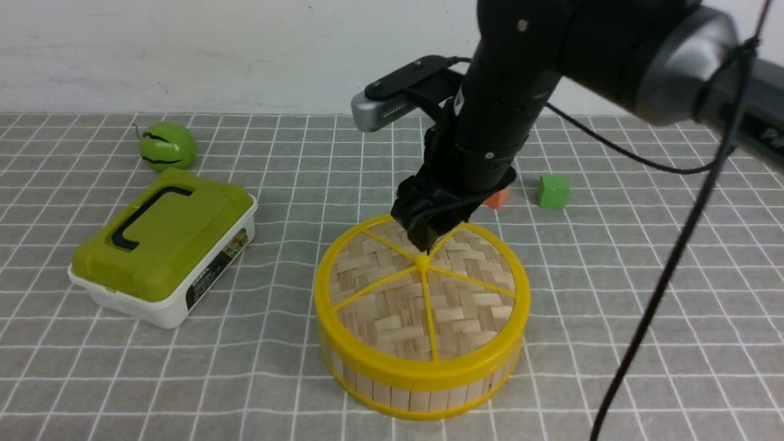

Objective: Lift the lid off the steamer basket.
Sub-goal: Use the right arm to lift the lid of the steamer, then use the right arm to place the steamer lid on the table

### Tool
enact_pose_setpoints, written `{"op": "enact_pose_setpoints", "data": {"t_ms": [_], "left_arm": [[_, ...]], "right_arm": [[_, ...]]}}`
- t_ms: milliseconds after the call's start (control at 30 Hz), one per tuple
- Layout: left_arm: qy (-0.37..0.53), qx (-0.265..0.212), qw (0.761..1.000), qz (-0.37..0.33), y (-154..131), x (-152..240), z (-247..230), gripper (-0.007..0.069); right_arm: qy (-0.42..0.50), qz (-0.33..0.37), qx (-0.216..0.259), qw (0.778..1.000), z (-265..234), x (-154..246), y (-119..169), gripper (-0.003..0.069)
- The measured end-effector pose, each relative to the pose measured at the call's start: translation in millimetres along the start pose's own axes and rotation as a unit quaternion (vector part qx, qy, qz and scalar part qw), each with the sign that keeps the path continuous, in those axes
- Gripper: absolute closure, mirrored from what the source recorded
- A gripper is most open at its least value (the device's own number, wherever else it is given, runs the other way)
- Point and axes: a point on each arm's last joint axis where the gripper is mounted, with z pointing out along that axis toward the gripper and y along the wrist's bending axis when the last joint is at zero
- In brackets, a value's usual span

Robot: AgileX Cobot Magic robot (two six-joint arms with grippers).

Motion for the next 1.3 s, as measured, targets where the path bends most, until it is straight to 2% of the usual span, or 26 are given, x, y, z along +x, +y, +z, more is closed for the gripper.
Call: {"op": "enact_pose_setpoints", "data": {"t_ms": [133,300,467,600,633,733,800,1033,1133,1300], "left_arm": [[0.000,0.000,1.000,0.000,0,0,0,0.0386],[0.000,0.000,1.000,0.000,0,0,0,0.0386],[0.000,0.000,1.000,0.000,0,0,0,0.0386],[0.000,0.000,1.000,0.000,0,0,0,0.0386],[0.000,0.000,1.000,0.000,0,0,0,0.0386],[0.000,0.000,1.000,0.000,0,0,0,0.0386],[0.000,0.000,1.000,0.000,0,0,0,0.0386],[0.000,0.000,1.000,0.000,0,0,0,0.0386],[0.000,0.000,1.000,0.000,0,0,0,0.0386],[0.000,0.000,1.000,0.000,0,0,0,0.0386]], "right_arm": [[0.021,0.003,-0.001,1.000,25,-2,-3,0.0142],[0.041,0.015,0.002,0.999,46,-2,-5,0.0183],[0.045,0.019,-0.003,0.999,50,-2,-4,0.0284],[0.043,0.022,-0.009,0.999,51,-2,-3,0.0406],[0.043,0.022,-0.010,0.999,51,-2,-3,0.0413],[0.041,0.023,-0.012,0.999,50,-3,-2,0.0553],[0.039,0.022,-0.011,0.999,49,-4,-2,0.0582],[0.019,0.021,-0.013,1.000,39,-14,-2,0.0579],[-0.021,0.020,-0.015,0.999,16,-21,0,0.0579],[-0.091,0.008,0.005,0.996,-57,-18,5,0.0579]]}}
